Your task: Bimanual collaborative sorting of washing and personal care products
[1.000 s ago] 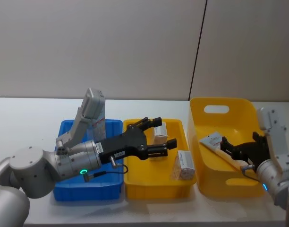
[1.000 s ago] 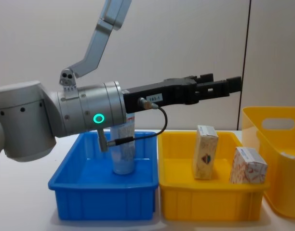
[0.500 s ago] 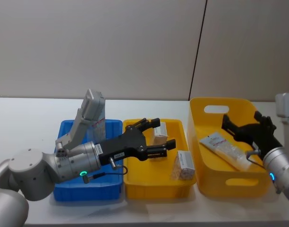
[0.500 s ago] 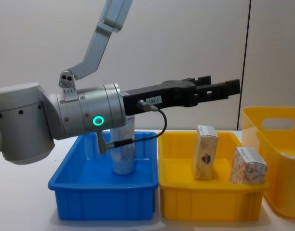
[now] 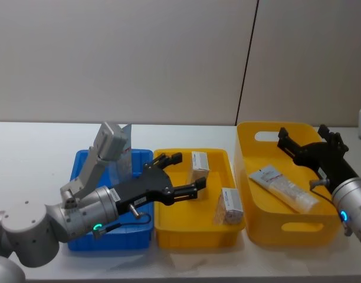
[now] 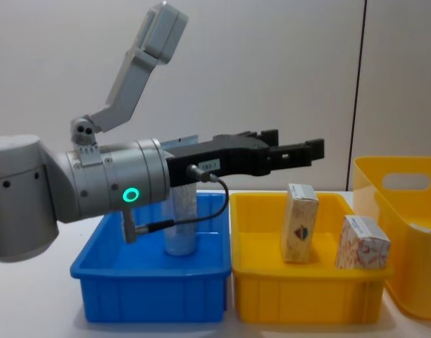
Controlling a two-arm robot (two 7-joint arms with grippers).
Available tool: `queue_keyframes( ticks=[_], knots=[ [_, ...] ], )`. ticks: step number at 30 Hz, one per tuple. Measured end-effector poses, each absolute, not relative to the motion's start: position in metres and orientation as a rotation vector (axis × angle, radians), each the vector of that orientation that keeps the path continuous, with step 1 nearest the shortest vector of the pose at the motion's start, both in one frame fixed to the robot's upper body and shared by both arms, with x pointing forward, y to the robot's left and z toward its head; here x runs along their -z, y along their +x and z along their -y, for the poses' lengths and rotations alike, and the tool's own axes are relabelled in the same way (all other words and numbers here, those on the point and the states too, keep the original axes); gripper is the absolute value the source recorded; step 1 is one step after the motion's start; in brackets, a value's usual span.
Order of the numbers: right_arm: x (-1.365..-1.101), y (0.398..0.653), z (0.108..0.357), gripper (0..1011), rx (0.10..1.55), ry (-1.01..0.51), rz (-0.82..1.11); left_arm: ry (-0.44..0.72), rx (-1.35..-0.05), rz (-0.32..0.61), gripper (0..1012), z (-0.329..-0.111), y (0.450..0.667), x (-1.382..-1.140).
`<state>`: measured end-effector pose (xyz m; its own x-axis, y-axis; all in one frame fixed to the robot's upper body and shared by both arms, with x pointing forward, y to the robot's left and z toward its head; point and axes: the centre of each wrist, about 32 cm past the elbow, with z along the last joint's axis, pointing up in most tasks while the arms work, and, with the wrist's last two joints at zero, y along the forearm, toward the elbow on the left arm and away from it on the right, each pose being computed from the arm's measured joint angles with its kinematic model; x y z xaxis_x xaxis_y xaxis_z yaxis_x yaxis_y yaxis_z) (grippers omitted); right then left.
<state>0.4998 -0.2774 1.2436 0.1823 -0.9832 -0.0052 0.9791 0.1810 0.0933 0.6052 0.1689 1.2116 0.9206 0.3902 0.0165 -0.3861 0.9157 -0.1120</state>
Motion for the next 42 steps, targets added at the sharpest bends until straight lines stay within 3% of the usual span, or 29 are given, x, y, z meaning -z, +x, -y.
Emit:
queue_keyframes(
  ticks=[21, 42],
  knots=[
    [-1.194, 0.449, 0.241, 1003, 1.244, 0.03, 0.077, -0.032, -0.654, 0.091, 1001, -0.181, 0.569, -1.203],
    [-1.189, 0.443, 0.237, 1004, 1.229, 0.026, 0.075, 0.026, -0.898, 0.171, 1001, -0.191, 0.53, -1.201]
  ],
)
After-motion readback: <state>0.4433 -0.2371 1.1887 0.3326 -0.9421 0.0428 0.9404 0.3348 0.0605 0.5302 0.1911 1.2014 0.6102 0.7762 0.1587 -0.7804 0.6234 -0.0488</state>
